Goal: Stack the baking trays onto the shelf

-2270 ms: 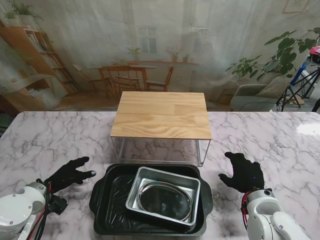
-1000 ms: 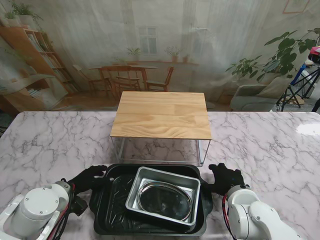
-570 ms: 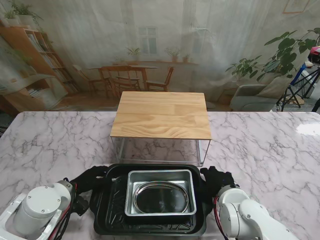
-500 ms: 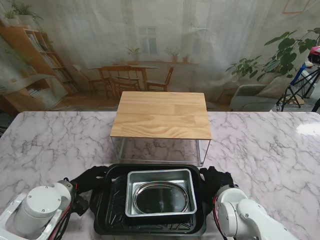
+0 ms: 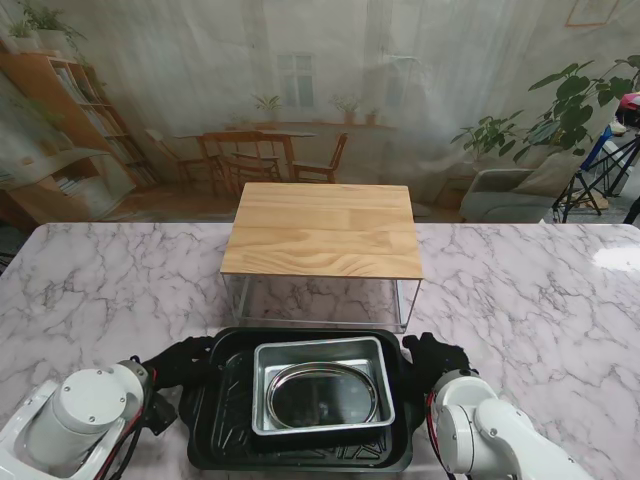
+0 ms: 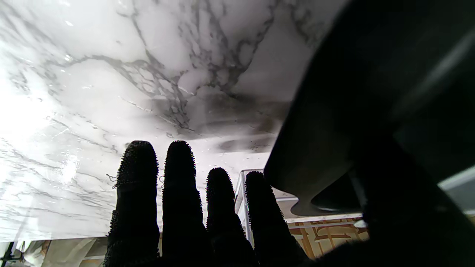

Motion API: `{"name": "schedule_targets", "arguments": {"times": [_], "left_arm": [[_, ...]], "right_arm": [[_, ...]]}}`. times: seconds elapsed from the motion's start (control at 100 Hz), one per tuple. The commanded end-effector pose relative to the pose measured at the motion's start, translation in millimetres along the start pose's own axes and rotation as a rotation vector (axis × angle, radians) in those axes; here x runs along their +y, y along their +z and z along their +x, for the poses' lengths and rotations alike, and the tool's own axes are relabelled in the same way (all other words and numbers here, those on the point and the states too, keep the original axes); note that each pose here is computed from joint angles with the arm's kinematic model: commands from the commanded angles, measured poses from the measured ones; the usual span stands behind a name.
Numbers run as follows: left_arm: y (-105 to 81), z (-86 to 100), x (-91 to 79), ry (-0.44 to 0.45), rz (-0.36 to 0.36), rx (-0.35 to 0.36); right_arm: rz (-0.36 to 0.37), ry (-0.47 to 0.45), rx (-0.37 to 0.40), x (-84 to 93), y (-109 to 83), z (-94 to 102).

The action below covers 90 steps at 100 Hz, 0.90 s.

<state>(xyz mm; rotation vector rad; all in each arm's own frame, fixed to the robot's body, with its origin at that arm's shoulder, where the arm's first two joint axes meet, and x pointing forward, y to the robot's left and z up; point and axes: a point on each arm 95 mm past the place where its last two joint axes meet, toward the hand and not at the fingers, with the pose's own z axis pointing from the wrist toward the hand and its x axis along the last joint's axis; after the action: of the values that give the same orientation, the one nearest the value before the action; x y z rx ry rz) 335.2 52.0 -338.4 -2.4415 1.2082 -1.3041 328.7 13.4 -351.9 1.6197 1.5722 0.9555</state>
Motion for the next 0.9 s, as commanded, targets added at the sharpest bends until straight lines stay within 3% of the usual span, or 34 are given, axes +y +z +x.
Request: {"name": "schedule_targets", "arguments": {"times": [0.0, 0.59, 0.89], "left_arm": [[3.7, -0.2, 7.4, -0.010, -0.023, -0.012], [12.8, 2.8, 18.1, 0.037, -0.025, -0.059], [10.1, 3.1, 15.6, 0.046, -0.008, -0.056]], "right_arm": [[0.025, 0.001, -0.020, -3.8, 3.4, -2.0], [0.084, 0.015, -0.027, -10.8, 11.0, 6.3], [0.030, 0.042, -0.027, -7.6, 6.3, 7.0]]}}
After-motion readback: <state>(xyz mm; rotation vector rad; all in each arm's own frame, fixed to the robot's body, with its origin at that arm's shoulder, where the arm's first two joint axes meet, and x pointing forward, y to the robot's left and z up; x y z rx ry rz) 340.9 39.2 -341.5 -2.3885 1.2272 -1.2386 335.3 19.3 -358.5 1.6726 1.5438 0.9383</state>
